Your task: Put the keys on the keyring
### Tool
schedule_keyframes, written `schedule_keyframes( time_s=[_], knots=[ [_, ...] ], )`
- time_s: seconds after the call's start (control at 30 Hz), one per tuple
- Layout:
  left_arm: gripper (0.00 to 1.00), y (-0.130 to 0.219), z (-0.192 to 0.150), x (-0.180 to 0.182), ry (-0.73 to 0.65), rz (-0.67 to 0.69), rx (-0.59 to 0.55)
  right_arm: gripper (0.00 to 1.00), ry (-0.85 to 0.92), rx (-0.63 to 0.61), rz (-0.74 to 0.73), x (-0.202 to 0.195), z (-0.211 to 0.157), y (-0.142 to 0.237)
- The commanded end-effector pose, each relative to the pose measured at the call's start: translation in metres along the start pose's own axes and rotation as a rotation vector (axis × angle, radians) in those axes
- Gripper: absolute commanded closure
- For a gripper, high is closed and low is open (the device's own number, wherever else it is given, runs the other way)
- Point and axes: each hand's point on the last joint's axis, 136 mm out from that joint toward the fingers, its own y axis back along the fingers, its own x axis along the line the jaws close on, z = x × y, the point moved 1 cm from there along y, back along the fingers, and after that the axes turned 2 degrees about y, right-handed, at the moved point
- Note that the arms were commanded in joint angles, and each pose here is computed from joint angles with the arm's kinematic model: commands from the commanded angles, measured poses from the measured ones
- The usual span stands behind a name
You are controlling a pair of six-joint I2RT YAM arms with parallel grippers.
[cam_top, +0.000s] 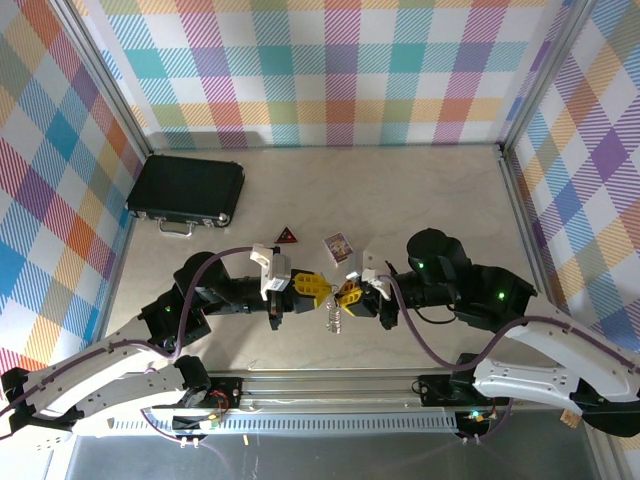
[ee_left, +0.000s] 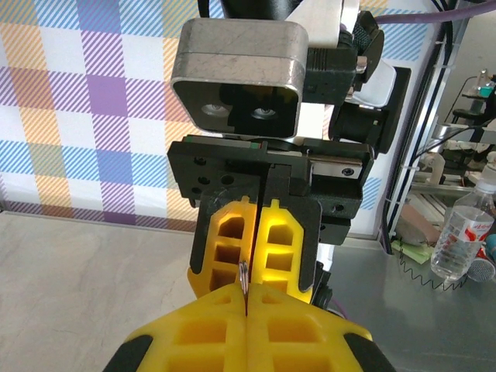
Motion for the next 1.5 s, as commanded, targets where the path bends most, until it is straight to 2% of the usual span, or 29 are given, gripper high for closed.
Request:
schedule_keyframes(
  time_s=[0.0,0.17,0.53,1.23,1.47],
  knots=[
    [1.0,0.006,0.02,-0.011,-0.04,-0.039,-0.079,0.96,0.022,-0.047,-0.002,0.004,0.01,0.008],
    [1.0,0.005,0.014,-0.01,-0.033,-0.038,-0.06,1.0,0.022,-0.04,-0.015,0.003,0.009,0.01],
    [1.0,-0.005,-0.008,-0.006,-0.017,-0.048,0.057,1.0,0.026,-0.029,-0.038,0.0,0.009,0.01],
    [1.0,0.0,-0.018,-0.007,-0.023,-0.042,0.117,1.0,0.046,-0.069,-0.089,-0.003,0.018,0.024],
    [1.0,0.003,-0.021,0.0,-0.037,0.015,0.135,1.0,0.04,-0.053,-0.121,-0.008,0.017,0.025]
  ],
)
